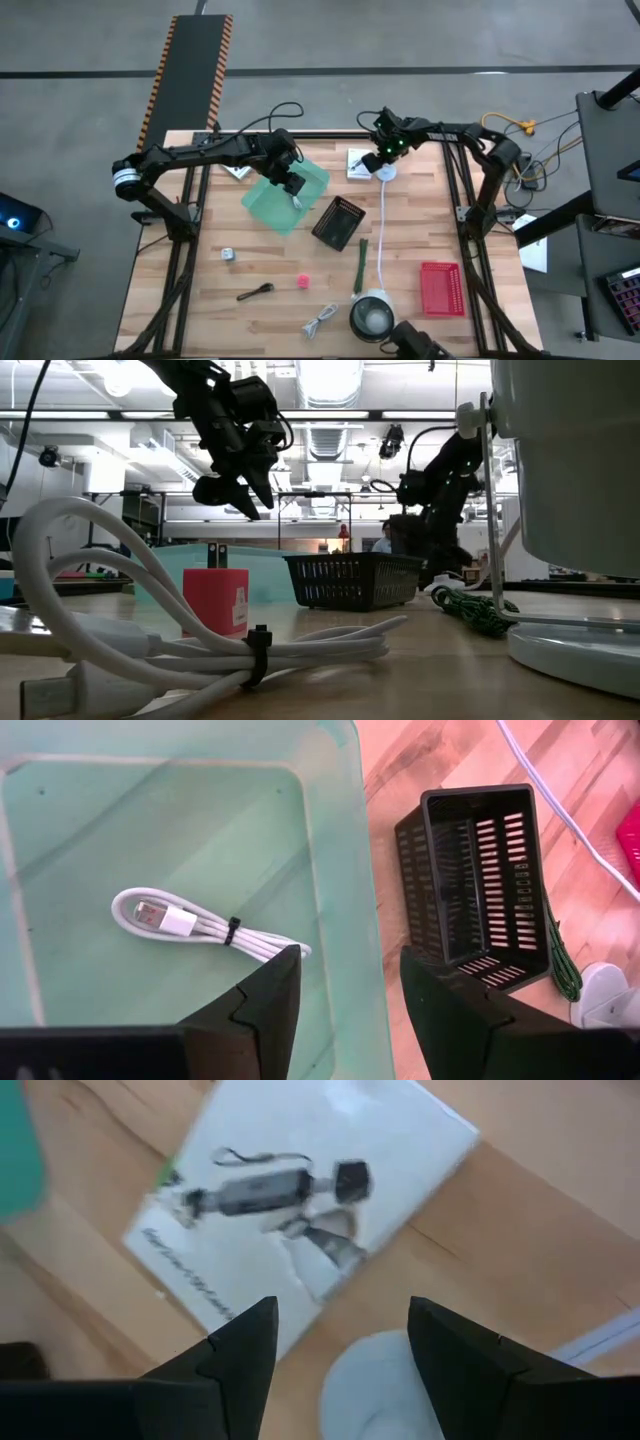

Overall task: Pick and place items into bin
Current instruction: Put the right white box into the black bin

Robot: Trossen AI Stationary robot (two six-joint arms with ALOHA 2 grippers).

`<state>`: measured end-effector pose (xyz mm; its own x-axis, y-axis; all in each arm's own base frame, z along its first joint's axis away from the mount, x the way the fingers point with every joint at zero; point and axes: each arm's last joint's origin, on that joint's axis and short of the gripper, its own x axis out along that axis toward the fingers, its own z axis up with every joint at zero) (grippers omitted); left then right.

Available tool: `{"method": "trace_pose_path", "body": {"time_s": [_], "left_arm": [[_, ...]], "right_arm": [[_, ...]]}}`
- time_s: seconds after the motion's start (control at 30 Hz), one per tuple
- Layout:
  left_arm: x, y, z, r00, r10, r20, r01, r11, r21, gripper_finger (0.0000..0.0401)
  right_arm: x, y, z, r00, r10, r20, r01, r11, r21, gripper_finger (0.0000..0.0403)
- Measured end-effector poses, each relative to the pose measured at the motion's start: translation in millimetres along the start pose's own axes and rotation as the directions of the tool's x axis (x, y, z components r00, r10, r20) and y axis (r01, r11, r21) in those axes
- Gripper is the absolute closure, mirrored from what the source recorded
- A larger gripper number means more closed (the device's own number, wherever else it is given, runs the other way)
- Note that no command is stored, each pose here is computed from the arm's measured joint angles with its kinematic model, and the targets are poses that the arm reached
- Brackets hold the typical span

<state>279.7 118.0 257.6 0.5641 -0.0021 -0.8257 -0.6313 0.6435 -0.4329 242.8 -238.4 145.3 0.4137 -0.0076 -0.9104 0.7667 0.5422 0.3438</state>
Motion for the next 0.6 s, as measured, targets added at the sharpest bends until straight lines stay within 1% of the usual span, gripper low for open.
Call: {"method": "trace_pose_path", "body": {"time_s": [0.1,0.27,0.33,0.47,0.6], "left_arm": [[0.0,0.0,0.0,1.000,0.000,0.000,0.000,1.000,0.000,0.0245],[0.0,0.0,-0.1,1.000,-0.001,-0.001,0.001,1.000,-0.001,0.0245],[0.0,-0.1,-0.1,1.000,-0.003,-0.002,0.003,1.000,-0.002,0.0245],[0.1,-0.4,-0.3,1.000,-0.008,-0.005,0.008,1.000,-0.001,0.0245],[0.1,-0.6,-0.4,1.000,-0.011,-0.007,0.011,1.000,-0.001,0.0245]], "right_arm": [[8.3,-3.2,1.8,1.000,0.005,-0.022,-0.004,1.000,0.004,0.0194],[18.4,-4.0,5.1,0.995,0.081,-0.059,-0.079,0.996,0.041,0.0194],[19.3,-3.6,6.1,0.994,0.094,-0.064,-0.090,0.994,0.061,0.0194],[17.0,-3.7,8.5,0.995,0.082,-0.056,-0.079,0.995,0.066,0.0194],[14.8,-8.0,10.9,0.999,0.027,-0.034,-0.025,0.997,0.073,0.0199]]}}
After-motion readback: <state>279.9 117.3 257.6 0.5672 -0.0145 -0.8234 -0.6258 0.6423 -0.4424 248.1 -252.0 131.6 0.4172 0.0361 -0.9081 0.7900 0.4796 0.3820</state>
